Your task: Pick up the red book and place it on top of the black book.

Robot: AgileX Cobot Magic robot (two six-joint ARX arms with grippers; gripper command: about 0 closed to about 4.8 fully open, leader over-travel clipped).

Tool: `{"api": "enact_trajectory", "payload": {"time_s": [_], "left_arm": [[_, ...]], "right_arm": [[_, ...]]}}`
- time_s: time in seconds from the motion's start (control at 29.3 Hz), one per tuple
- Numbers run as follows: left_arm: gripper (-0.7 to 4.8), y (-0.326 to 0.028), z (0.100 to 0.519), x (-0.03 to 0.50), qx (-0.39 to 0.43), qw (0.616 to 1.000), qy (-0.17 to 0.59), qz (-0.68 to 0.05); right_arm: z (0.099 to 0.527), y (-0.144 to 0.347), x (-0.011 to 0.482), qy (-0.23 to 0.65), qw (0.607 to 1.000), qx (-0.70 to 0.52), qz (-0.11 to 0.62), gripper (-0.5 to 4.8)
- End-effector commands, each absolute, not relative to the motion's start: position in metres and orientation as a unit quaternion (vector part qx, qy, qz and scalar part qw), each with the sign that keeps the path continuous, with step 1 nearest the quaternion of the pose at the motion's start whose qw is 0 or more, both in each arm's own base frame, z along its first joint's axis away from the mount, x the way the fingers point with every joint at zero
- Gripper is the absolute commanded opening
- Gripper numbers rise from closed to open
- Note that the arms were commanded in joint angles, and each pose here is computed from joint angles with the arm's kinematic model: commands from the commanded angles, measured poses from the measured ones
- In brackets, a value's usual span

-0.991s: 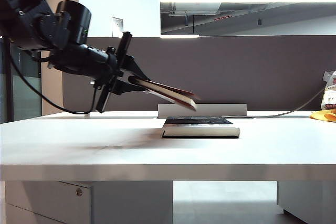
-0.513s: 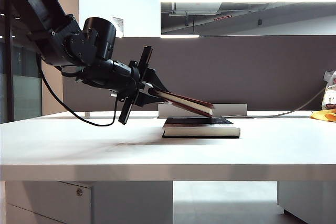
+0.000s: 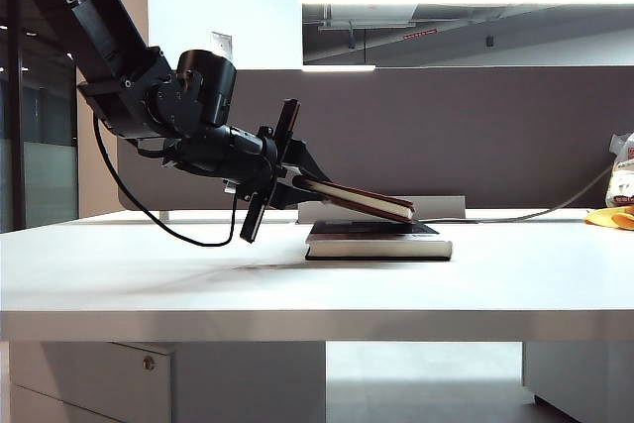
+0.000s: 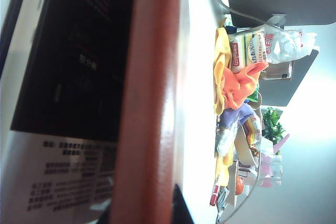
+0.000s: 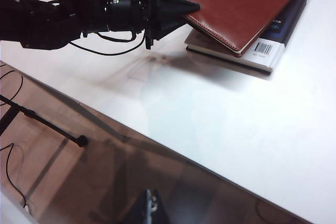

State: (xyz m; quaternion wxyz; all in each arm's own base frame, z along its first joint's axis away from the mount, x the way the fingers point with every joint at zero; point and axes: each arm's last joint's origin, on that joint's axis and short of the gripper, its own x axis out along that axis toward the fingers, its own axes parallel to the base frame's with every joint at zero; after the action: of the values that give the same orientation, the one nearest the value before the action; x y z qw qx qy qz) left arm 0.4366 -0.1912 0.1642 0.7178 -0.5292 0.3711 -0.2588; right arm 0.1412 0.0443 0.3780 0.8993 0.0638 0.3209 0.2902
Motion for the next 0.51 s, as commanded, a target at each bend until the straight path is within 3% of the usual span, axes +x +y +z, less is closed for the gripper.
{"api": "enact_trajectory", "payload": {"time_s": [0.03, 0.51], "left_arm": [[-0.06, -0.192, 0.168, 0.44, -0.529, 0.723, 0.36, -0.261], [-0.06, -0.194, 0.143, 0.441, -0.527, 0.714, 0.39, -0.246]], "right_arm": [[0.385, 0.046, 0.15, 0.308, 0.903, 0.062, 0.295, -0.06], [0.393, 0.049, 0.161, 0.299, 0.905, 0.062, 0.296, -0.06]]}}
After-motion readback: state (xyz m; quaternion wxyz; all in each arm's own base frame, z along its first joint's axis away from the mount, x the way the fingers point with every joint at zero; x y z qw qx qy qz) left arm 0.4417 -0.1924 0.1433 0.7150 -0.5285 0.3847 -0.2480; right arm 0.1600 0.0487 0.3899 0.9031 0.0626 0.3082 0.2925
